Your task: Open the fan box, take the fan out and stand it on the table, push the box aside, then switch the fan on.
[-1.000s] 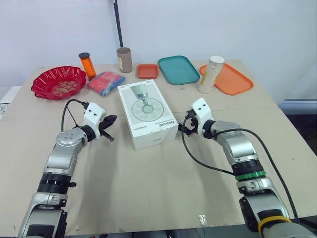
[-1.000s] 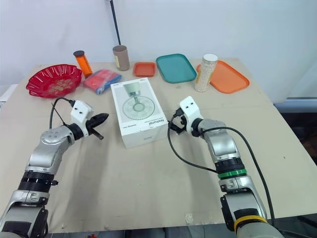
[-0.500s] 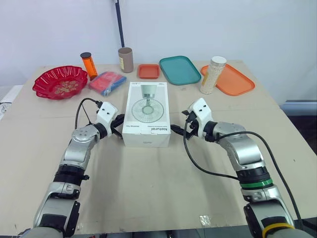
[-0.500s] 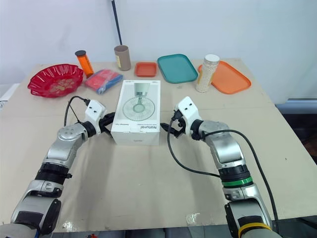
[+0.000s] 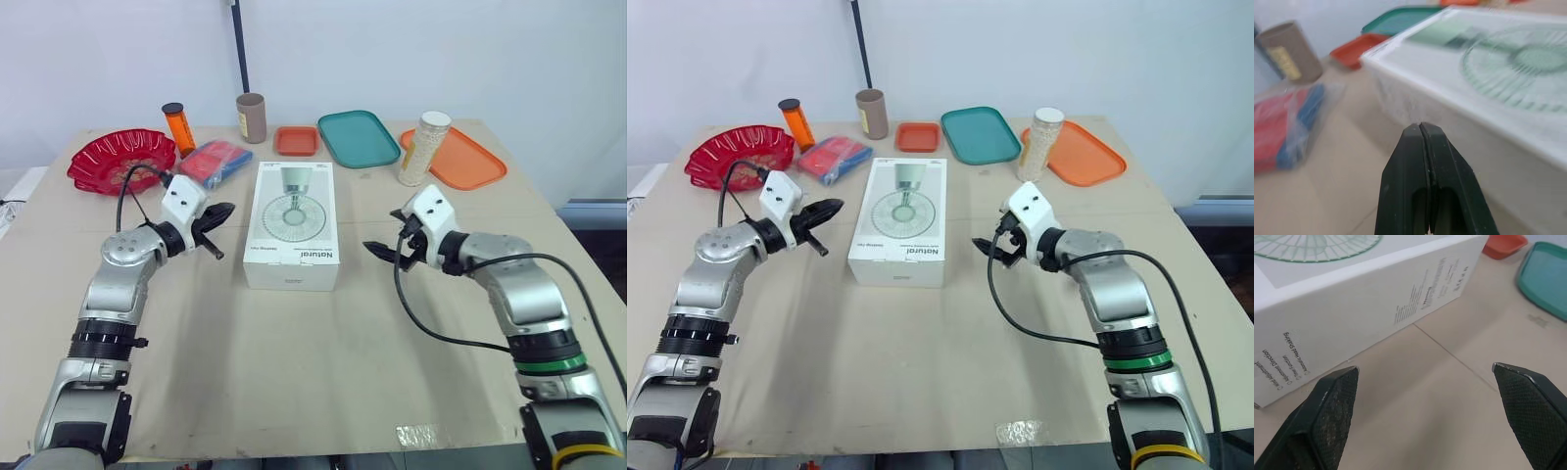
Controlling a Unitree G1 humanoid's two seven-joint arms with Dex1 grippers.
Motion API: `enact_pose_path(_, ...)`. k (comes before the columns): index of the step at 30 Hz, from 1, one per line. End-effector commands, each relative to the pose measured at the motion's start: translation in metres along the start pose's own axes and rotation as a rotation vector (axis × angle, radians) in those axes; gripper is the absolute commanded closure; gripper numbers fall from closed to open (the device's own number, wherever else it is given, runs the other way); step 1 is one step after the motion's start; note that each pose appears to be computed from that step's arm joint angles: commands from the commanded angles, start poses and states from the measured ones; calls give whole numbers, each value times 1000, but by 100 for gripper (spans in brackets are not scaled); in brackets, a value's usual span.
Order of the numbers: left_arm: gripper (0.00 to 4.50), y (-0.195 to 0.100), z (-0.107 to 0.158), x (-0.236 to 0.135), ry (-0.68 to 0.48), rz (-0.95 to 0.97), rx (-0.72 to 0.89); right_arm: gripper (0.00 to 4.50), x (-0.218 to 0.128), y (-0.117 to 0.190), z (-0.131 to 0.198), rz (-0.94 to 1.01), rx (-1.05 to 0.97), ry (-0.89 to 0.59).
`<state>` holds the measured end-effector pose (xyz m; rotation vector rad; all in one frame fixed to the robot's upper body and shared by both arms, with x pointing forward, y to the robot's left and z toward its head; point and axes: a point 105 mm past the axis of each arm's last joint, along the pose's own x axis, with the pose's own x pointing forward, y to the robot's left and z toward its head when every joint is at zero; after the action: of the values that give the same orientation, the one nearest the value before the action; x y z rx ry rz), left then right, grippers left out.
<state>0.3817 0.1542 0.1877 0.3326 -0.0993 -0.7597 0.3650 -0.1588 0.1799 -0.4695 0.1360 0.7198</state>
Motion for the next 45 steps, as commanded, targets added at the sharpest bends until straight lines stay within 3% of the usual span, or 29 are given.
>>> enact_pose_path(1, 446, -20, 14, 4, 9, -156, 38, 0, -12, 2, 39, 43, -72, -101)
enact_pose_path(6, 446, -25, -1, 5, 136, -233, 27, 0, 0, 25, 64, 120, -165, -89)
enact_pose_path(15, 446, -34, -16, 7, 230, -289, -1, 0, 19, 62, 98, 269, -301, -33)
enact_pose_path(25, 446, -37, -21, 9, 224, -263, -14, 0, 31, 93, 95, 380, -389, 10)
enact_pose_path(45, 446, -43, -22, 8, 215, -257, -19, 0, 55, 101, 92, 335, -435, 40)
